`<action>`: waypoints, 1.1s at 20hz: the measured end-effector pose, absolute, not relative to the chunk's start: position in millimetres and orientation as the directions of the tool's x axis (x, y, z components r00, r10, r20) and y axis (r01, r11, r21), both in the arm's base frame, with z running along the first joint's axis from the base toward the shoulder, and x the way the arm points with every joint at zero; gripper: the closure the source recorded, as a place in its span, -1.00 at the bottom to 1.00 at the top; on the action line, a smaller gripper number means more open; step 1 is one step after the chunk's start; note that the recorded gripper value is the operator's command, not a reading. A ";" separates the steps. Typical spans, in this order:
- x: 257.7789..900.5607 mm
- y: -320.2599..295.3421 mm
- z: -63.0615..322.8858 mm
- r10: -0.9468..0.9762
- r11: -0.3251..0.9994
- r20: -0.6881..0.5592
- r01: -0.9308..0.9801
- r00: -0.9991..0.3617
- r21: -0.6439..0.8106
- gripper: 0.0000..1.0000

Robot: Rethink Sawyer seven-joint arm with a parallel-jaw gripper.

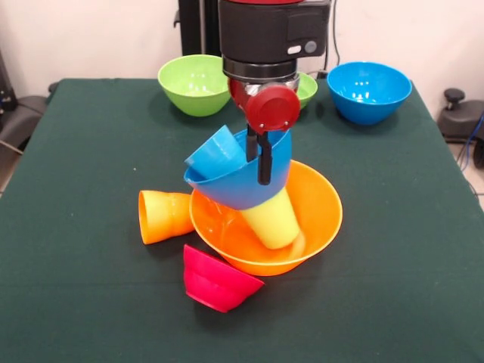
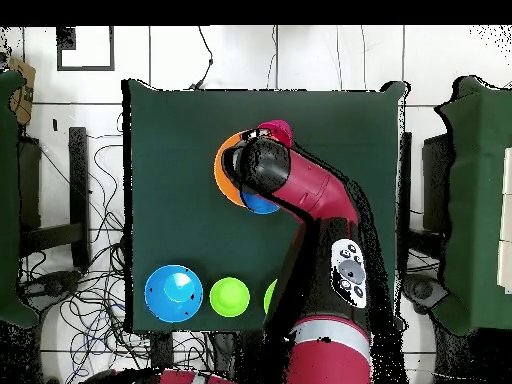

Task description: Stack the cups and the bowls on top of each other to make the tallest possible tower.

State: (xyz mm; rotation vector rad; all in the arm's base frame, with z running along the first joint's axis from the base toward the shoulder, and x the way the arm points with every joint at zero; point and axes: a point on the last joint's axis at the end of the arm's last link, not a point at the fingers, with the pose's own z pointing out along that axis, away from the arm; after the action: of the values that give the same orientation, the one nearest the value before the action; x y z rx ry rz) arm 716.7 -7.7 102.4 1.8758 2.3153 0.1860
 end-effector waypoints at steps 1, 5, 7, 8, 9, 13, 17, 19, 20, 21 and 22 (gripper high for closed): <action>716.8 -8.0 101.4 0.978 0.211 -0.043 0.958 -0.206 0.195 -1.00; 716.4 -8.8 96.8 0.975 0.223 -0.042 0.955 -0.219 0.195 -1.00; 716.3 -8.0 95.6 0.974 0.226 -0.040 0.954 -0.223 0.195 -1.00; 716.1 -6.4 94.8 0.973 0.231 -0.039 0.953 -0.228 0.194 -1.00; 716.0 -5.2 94.3 0.972 0.234 -0.039 0.953 -0.231 0.194 -1.00; 716.0 1.7 91.4 0.969 0.247 -0.032 0.950 -0.245 0.194 -1.00; 716.8 7.9 89.8 0.967 0.252 -0.024 0.948 -0.252 0.195 -1.00; 716.5 10.9 88.8 0.966 0.256 -0.023 0.947 -0.256 0.194 -1.00; 716.3 12.5 88.1 0.966 0.258 -0.022 0.947 -0.258 0.193 -1.00; 716.1 13.5 87.6 0.965 0.259 -0.022 0.946 -0.260 0.193 -1.00; 716.1 17.7 85.8 0.964 0.265 -0.021 0.945 -0.266 0.191 -1.00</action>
State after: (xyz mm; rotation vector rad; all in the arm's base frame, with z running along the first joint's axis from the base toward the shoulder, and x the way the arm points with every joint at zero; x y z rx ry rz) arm 716.1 17.7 85.8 1.8156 2.3892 0.2109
